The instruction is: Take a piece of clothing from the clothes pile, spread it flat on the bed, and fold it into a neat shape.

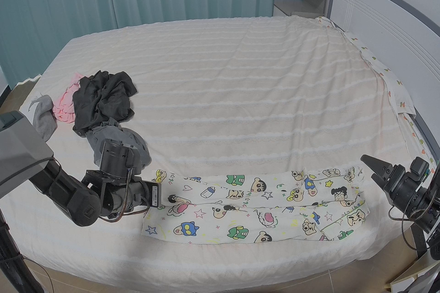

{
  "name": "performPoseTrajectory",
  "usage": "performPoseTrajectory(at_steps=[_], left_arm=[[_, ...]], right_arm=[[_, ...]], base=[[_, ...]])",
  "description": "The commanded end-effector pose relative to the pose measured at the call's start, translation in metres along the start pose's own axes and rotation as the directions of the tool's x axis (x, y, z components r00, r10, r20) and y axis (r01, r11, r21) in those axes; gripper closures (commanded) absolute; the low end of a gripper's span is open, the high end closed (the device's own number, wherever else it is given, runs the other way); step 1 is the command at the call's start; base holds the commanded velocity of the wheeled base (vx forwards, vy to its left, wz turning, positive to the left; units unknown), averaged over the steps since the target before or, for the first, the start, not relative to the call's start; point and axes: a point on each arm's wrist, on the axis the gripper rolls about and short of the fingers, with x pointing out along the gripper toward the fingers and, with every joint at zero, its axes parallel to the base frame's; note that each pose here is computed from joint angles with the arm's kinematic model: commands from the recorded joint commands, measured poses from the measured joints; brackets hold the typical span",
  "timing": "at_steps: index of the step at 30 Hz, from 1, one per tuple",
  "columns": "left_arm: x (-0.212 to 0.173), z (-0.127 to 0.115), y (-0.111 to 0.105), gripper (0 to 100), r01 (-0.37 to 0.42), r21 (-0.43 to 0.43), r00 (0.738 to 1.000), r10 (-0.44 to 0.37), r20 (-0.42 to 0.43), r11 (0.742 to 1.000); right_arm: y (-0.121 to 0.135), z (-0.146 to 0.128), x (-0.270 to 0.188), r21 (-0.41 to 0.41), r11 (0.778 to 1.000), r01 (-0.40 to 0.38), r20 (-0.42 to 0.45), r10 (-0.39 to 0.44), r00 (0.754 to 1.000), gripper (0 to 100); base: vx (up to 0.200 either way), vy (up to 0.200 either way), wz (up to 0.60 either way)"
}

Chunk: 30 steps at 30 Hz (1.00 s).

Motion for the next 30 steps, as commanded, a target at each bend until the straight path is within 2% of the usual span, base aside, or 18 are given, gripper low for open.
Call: performPoseTrajectory(at_steps=[1, 5, 8, 13, 20, 30], left_arm=[[-0.006, 0.0, 0.008, 0, 0.045, -0.017, 0.999, -0.045, 0.002, 0.999], [-0.006, 0.004, 0.013, 0, 0.107, -0.027, 0.994, -0.107, 0.004, 0.994], [-0.002, 0.007, 0.012, 0, 0.114, -0.023, 0.993, -0.114, 0.014, 0.993], [0.018, 0.001, 0.011, 0, 0.098, 0.016, 0.995, -0.098, -0.033, 0.995], [0.042, -0.012, 0.012, 0, 0.074, 0.021, 0.993, -0.071, -0.091, 0.997], [0.057, -0.011, 0.01, 0, 0.048, 0.024, 0.994, -0.046, -0.096, 0.999]], right_arm=[[0.0, -0.001, 0.0, 0.0, 1.0, 0.001, -0.003, -0.001, 1.0, 0], [0.0, -0.001, 0.0, 0.0, 1.0, 0.001, -0.003, -0.001, 1.0, 0], [0.0, -0.001, 0.0, -0.002, 1.0, -0.001, -0.003, 0.001, 1.0, 0], [0.0, -0.001, 0.0, -0.002, 1.0, -0.001, -0.003, 0.001, 1.0, 0], [0.002, -0.003, 0.0, -0.006, 1.0, -0.012, -0.016, 0.011, 1.0, 0], [0.001, -0.006, -0.001, -0.005, 1.0, -0.007, -0.031, 0.007, 0.999, 0]], base=[[0.0, 0.0, 0.0], [0.0, 0.0, 0.0], [0.0, 0.0, 0.0], [0.0, 0.0, 0.0], [0.0, 0.0, 0.0], [0.0, 0.0, 0.0]])
